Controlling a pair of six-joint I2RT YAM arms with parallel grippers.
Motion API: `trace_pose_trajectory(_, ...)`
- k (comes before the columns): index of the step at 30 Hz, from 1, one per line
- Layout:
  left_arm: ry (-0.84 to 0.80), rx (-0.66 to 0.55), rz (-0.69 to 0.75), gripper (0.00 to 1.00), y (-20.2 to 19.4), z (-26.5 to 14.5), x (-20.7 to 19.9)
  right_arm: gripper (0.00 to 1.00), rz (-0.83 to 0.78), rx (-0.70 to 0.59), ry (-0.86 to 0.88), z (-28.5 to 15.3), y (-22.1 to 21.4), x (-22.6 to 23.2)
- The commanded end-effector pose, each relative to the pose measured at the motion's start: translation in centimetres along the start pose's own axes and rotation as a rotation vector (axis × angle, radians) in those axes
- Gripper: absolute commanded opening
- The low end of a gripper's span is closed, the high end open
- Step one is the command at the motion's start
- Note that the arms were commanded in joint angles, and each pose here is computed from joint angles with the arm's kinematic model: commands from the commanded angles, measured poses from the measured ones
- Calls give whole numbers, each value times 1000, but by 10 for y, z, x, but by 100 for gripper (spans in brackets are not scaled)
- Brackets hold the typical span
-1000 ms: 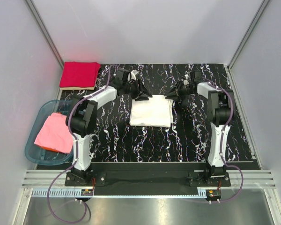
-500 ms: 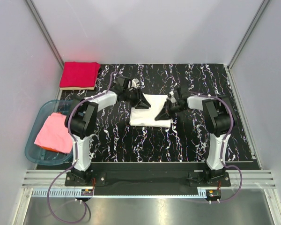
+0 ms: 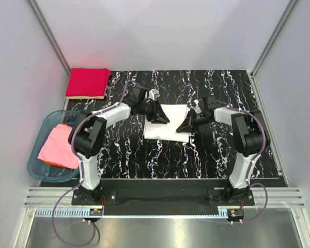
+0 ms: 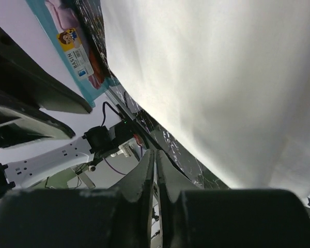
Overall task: Fold and stack the t-shirts
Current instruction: Fold the tshirt
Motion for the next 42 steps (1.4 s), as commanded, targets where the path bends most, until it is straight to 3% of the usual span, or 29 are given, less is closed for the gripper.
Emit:
trace_pose_trajectory(1, -48, 51, 23, 31, -8, 8, 3, 11, 1, -8, -14, 3, -3, -6)
trace_pose_trajectory(10, 112, 124, 20, 28, -28, 12, 72, 10, 95, -33, -72, -1, -11, -63)
trace_pose_trajectory(14, 114, 108, 106, 32, -33, -12, 51, 10, 73, -50, -54, -17, -11, -48)
trace_pose_trajectory(21, 59, 23, 132, 36, -32, -37, 7, 11, -17, -44, -14, -22, -7, 9)
trace_pose_trajectory(28, 110, -8, 40, 35, -26, -44, 39, 11, -59, 21, -13, 32, 1, 31)
trace_pose_trajectory(34, 186, 14, -28, 34, -35, -31, 86, 10, -11, 61, -41, 61, 9, -9)
trace_pose_trajectory(37, 176, 0, -1, 33, -33, -36, 80, 10, -1, 48, -29, 54, 14, -11)
trace_pose_trajectory(42, 131, -56, 56, 36, -29, -48, 45, 15, -28, -84, 4, 6, 27, 17)
Point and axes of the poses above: each gripper's point midway between its finger pads, its own z axis out along the fingers, its own x axis along the line the jaws close on, y = z × x, the point moved 8 cm from there along -z, back along the fingers, and after that the axes turned 5 degrees about -z, right-handed, at the moved point
